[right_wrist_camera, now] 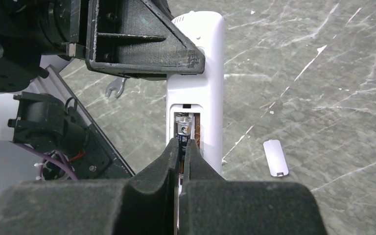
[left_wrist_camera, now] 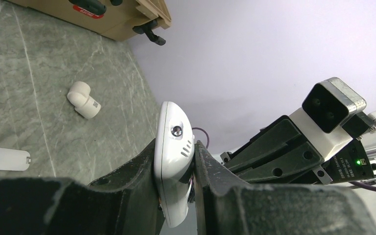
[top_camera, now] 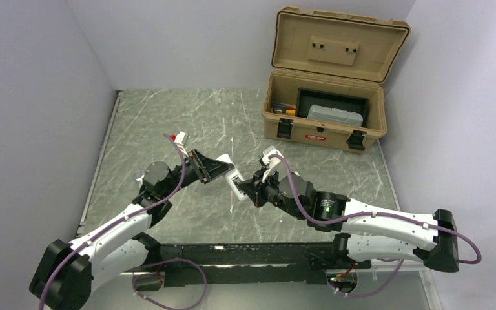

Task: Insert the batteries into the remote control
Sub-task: Load the battery into the remote control.

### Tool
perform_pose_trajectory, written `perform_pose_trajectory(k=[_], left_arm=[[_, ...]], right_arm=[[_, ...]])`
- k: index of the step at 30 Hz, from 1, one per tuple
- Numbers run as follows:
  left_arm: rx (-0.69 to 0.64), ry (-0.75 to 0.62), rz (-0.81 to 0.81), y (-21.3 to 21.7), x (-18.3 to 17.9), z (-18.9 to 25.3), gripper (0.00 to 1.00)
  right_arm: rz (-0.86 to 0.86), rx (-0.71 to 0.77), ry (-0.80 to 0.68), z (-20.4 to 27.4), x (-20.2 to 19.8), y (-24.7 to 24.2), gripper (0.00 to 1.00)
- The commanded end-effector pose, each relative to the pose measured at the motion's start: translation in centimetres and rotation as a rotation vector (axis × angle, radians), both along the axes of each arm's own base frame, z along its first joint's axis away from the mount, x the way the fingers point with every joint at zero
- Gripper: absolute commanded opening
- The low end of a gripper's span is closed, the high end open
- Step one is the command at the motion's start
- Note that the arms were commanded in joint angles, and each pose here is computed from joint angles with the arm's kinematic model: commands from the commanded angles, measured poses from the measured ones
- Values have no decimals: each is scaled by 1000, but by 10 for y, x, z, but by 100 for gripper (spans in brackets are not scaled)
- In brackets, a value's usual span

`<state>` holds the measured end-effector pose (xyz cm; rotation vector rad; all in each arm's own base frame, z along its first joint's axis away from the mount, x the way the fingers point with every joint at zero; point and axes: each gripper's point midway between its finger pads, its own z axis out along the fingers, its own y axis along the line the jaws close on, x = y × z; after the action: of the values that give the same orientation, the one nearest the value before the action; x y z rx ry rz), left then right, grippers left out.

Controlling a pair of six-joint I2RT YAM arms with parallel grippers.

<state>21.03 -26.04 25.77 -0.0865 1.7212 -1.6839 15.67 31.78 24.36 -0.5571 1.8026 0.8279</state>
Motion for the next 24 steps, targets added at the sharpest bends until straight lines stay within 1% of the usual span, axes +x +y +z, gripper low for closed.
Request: perform_pose_trajectory(k=[1, 8, 13, 20, 24], left_arm=[[-93, -98, -26, 0, -7, 43, 0], [-107, -95, -38, 0, -10, 42, 0], [-120, -87, -52, -2, -11, 42, 0], [-158, -79, -51, -1, -11, 48, 0], [-158, -77, -44, 0, -10, 50, 0]], right_arm=[[-37, 22, -51, 11, 8, 0, 0], [-73, 23, -88, 12, 15, -2, 0], [-60, 37, -101, 10, 14, 0, 0], [-18, -48, -106, -6, 7, 5, 0], [-4, -63, -109, -9, 2, 3, 0]])
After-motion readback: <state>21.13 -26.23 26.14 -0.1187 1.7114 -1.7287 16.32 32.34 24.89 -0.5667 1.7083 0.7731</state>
